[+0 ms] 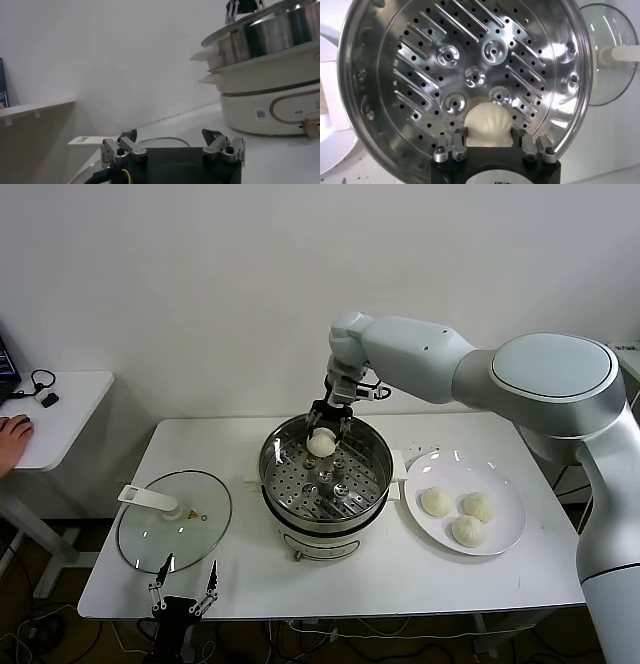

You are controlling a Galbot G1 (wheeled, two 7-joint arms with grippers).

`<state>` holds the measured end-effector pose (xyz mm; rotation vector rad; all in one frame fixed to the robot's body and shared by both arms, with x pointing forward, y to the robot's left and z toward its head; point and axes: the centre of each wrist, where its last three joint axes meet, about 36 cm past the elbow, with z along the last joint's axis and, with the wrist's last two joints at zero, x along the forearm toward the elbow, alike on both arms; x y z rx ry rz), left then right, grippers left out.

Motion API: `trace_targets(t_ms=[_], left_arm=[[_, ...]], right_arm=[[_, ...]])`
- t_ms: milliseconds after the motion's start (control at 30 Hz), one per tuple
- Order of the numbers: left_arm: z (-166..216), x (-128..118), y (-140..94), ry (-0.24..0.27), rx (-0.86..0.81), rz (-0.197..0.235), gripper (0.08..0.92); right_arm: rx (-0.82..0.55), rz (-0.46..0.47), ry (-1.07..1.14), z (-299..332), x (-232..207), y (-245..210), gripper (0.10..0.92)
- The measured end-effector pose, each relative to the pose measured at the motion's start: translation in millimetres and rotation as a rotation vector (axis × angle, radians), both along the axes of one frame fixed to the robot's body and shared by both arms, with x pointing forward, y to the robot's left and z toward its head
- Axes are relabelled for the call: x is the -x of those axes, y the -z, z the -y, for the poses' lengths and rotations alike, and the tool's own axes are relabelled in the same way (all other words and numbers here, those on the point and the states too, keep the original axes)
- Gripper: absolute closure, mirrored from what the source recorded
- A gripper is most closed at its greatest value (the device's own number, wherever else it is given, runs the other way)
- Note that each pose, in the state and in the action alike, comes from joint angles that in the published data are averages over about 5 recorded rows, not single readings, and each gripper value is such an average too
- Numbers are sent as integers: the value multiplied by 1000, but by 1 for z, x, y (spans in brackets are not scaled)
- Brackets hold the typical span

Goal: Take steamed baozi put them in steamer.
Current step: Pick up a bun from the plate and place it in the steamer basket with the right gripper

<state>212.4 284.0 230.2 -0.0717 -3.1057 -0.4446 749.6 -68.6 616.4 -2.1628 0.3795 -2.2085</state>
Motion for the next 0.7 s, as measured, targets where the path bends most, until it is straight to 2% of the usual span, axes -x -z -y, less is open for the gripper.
trace_targets(t_ms=[267, 533, 700], left_arm=[[-1, -1, 0, -2, 1, 2, 177], [-1, -1, 0, -3, 2, 2, 177], [-1, 0, 0, -3, 1, 3, 177]], right_arm=[[12, -11, 4, -2, 0, 7, 403], [7, -13, 11, -2, -2, 7, 222], [7, -15, 17, 0, -2, 2, 200]])
